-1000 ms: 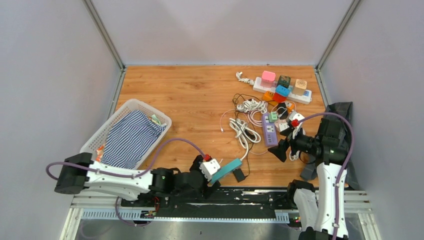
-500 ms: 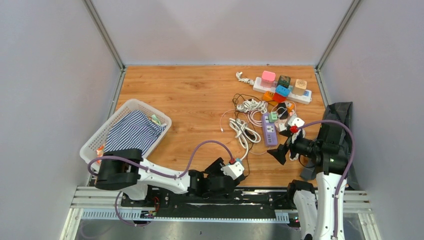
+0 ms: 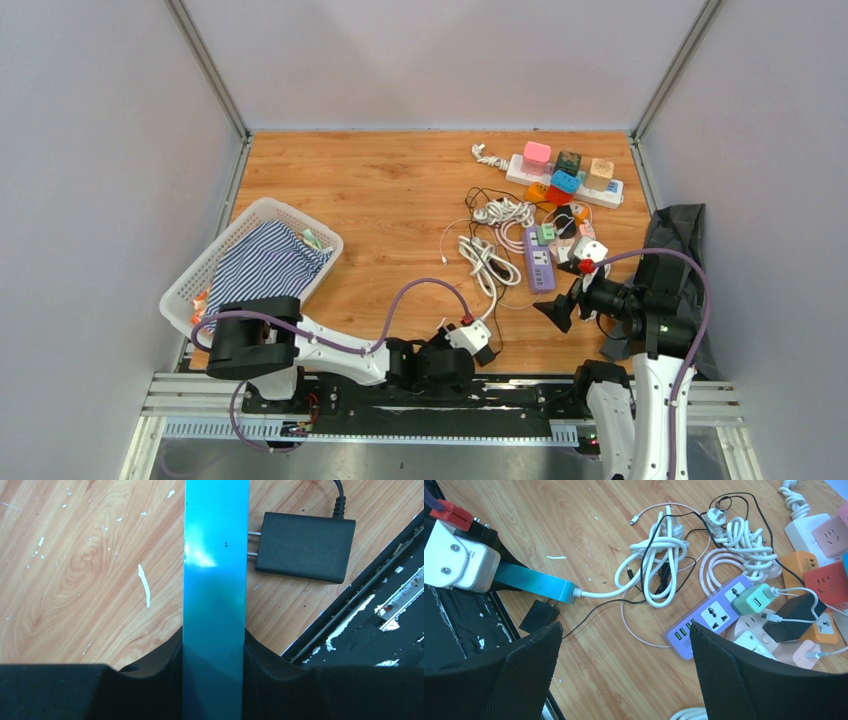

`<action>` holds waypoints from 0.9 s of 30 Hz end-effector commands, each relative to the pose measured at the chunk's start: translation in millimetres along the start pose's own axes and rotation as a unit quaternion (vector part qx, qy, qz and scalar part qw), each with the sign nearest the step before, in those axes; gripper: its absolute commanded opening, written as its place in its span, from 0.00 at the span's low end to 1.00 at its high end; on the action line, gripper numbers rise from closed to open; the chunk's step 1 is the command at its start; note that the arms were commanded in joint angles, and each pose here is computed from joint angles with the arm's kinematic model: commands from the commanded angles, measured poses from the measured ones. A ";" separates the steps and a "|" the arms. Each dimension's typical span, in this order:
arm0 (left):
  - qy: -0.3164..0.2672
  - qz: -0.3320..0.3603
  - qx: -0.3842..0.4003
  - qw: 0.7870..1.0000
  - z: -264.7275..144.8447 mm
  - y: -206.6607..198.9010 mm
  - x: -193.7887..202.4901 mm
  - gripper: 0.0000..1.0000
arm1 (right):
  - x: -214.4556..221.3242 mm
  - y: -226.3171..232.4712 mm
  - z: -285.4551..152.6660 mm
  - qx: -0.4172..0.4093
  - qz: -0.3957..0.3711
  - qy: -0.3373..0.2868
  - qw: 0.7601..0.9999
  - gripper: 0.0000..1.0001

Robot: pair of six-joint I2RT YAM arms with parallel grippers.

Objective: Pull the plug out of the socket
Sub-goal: Remove the plug from the socket.

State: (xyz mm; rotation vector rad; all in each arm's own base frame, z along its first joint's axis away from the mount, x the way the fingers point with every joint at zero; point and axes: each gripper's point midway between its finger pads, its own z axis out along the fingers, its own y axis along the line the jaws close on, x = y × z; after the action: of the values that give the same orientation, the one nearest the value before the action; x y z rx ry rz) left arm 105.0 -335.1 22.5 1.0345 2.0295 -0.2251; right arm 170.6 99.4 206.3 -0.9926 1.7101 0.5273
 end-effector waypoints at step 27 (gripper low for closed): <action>-0.109 -0.297 0.160 0.935 -46.3 11.5 -48.1 0.00 | 17.3 76.2 19.1 -0.205 -0.100 -0.033 0.973 0.94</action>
State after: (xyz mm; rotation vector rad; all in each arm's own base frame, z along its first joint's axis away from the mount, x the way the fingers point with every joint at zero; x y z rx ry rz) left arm 99.5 -326.8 71.8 0.5634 2.1201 -0.7963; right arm 131.9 143.0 175.2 -1.3325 1.5515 0.7581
